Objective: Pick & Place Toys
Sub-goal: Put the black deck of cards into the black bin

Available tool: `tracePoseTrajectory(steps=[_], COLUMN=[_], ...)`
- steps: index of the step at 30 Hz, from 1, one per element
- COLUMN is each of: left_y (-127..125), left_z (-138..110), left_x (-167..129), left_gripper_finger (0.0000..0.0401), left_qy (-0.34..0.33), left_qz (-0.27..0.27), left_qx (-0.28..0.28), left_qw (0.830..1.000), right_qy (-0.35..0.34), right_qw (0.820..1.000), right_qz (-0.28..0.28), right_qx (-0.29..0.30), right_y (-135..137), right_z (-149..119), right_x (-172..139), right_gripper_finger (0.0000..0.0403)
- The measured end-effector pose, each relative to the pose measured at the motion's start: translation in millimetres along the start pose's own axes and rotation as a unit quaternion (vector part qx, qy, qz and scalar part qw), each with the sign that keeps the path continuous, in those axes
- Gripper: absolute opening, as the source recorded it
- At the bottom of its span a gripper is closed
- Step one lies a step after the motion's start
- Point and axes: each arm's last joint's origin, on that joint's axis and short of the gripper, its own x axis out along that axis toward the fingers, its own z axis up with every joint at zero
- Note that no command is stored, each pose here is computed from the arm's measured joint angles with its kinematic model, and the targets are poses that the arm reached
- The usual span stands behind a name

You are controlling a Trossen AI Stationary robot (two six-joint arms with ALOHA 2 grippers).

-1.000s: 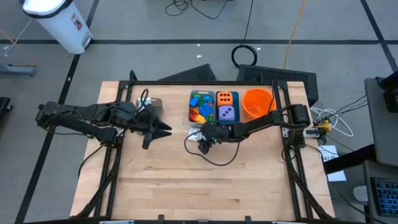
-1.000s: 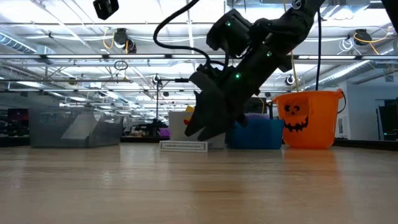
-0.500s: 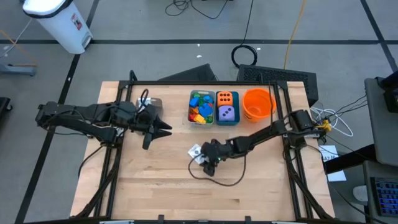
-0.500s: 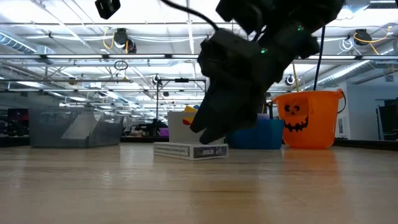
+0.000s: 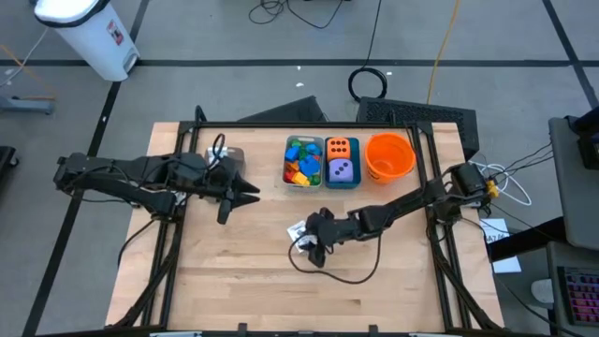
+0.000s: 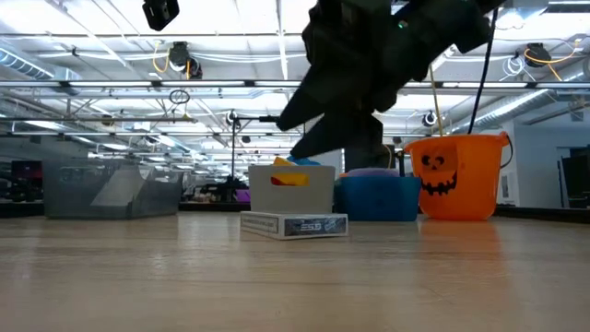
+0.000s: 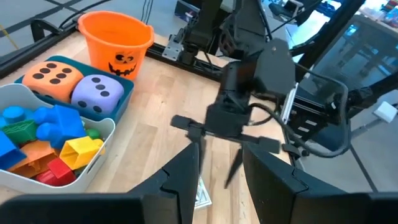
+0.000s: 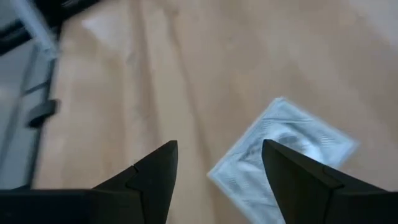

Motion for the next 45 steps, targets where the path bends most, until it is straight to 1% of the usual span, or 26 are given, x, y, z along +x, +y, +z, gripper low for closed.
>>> tracePoseTrajectory(steps=[2,5,8,10,16,20,22,24,31,38,41,45], left_y=[0.0,0.0,-0.1,-0.1,-0.1,0.0,0.0,0.0,0.1,0.1,0.1,0.1], left_z=[0.1,0.3,0.2,0.3,0.2,0.2,0.1,0.0,-0.1,-0.2,-0.2,-0.2], left_x=[0.0,-0.1,0.0,-0.1,-0.1,-0.1,0.0,0.0,-0.1,-0.1,-0.1,0.0], left_gripper_finger=[0.0131,0.0131,0.0131,0.0131,0.0131,0.0131,0.0131,0.0131,0.0131,0.0131,0.0131,0.0131], left_qy=[0.000,-0.001,-0.001,-0.001,-0.001,-0.001,0.000,0.000,0.000,0.001,0.001,0.001], left_qz=[0.000,0.000,0.000,0.000,0.000,0.000,0.000,0.000,0.001,0.001,0.001,0.001], left_qx=[0.000,0.000,0.000,0.000,-0.002,-0.002,-0.001,-0.001,0.000,-0.001,-0.001,-0.001], left_qw=[1.000,1.000,1.000,1.000,1.000,1.000,1.000,1.000,1.000,1.000,1.000,1.000], right_qy=[0.015,0.030,0.024,0.032,0.057,0.078,0.082,0.088,0.102,0.120,0.129,0.131], right_qw=[1.000,0.999,1.000,0.999,0.998,0.997,0.996,0.996,0.994,0.991,0.989,0.986], right_qz=[0.018,0.010,0.016,0.021,0.008,0.023,0.019,0.013,-0.009,-0.036,-0.059,-0.102], right_qx=[0.006,0.005,0.007,0.007,0.004,0.004,0.004,0.005,0.040,0.049,0.048,0.022], right_y=[0.7,-0.8,0.1,-0.1,-3.1,-3.0,-4.4,-8.2,-24.0,-36.2,-43.1,-50.7], right_z=[-2.7,-9.6,-8.2,-8.9,-13.7,-15.7,-17.6,-20.8,-32.5,-32.9,-31.8,-28.0], right_x=[3.9,8.0,9.0,9.0,8.9,8.6,8.6,8.9,9.3,8.9,7.0,-1.8], right_gripper_finger=[0.0226,0.0226,0.0226,0.0226,0.0226,0.0226,0.0226,0.0226,0.0226,0.0226,0.0226,0.0226])
